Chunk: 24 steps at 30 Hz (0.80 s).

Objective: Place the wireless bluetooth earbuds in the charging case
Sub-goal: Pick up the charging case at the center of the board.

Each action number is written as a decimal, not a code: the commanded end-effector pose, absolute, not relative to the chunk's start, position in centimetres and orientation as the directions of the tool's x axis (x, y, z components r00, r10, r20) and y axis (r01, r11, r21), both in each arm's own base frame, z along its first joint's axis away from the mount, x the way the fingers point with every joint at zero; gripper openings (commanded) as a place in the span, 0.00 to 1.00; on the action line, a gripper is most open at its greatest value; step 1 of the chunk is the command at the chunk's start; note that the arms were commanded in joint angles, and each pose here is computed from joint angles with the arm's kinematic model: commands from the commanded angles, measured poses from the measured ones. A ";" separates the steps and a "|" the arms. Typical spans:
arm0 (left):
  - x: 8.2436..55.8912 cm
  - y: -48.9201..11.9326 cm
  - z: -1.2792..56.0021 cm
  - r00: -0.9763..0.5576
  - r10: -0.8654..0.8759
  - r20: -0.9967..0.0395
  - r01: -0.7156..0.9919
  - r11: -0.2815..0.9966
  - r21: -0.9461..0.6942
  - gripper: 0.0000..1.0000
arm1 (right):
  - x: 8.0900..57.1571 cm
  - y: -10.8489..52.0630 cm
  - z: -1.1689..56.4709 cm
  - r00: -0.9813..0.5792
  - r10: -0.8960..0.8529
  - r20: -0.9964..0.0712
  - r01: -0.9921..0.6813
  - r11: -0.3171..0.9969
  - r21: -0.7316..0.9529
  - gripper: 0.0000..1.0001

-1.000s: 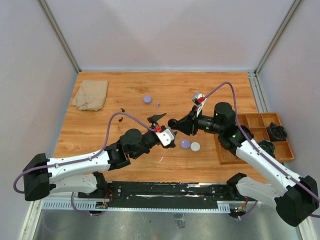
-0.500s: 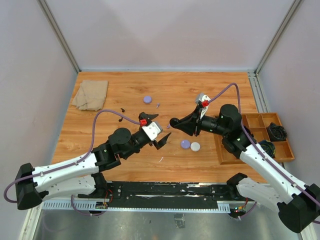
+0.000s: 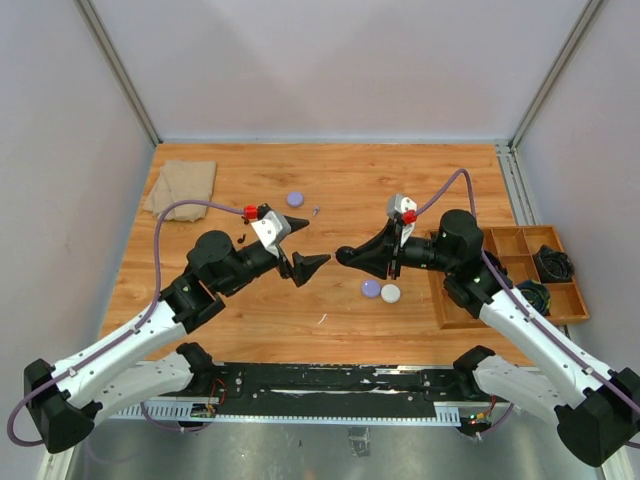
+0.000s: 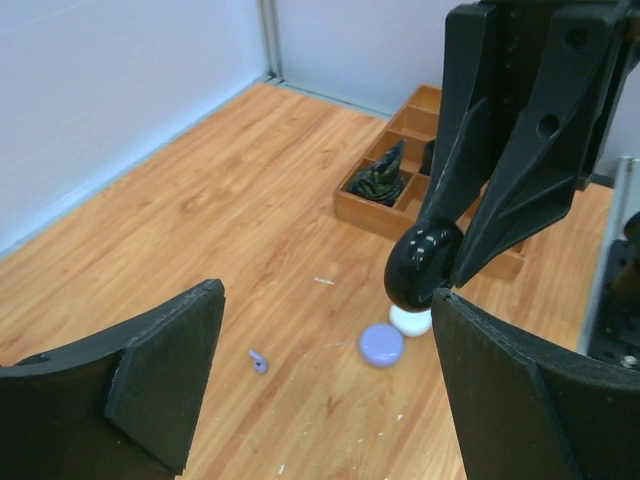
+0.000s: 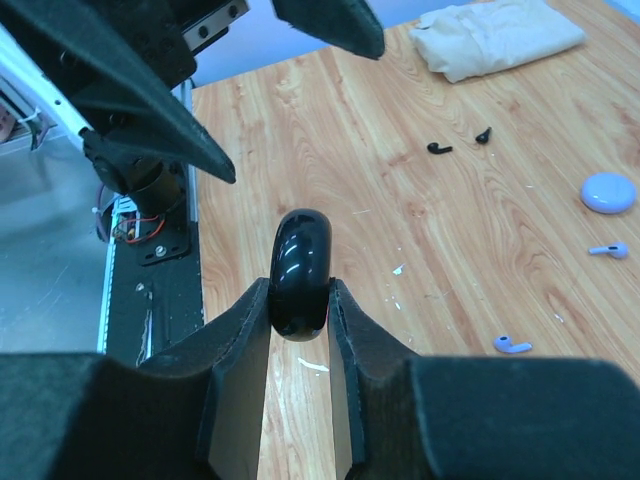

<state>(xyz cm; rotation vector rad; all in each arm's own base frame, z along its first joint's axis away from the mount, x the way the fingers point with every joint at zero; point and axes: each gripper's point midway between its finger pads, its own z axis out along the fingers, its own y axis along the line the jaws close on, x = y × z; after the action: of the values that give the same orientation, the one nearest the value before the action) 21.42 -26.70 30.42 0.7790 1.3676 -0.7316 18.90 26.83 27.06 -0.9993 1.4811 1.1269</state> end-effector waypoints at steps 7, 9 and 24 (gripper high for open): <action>19.7 -29.4 31.9 -0.046 -0.031 -0.998 0.938 0.342 -0.054 0.83 | 18.4 27.6 28.5 -0.110 -0.046 -0.993 -0.987 0.124 0.104 0.14; 19.8 -29.7 31.6 -0.066 -0.022 -0.998 0.942 0.329 -0.070 0.80 | 18.4 27.8 28.4 -0.115 -0.058 -0.992 -0.988 0.110 0.108 0.13; 19.8 -30.5 29.8 -0.195 0.014 -0.981 0.959 0.214 -0.188 0.53 | 18.4 27.8 28.7 -0.068 -0.061 -0.996 -0.993 0.100 0.062 0.09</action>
<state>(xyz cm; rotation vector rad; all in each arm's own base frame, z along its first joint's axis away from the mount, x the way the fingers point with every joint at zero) 20.71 -30.08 28.21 0.9362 1.5138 -1.0931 18.47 27.89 26.84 -1.1297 1.4306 1.1800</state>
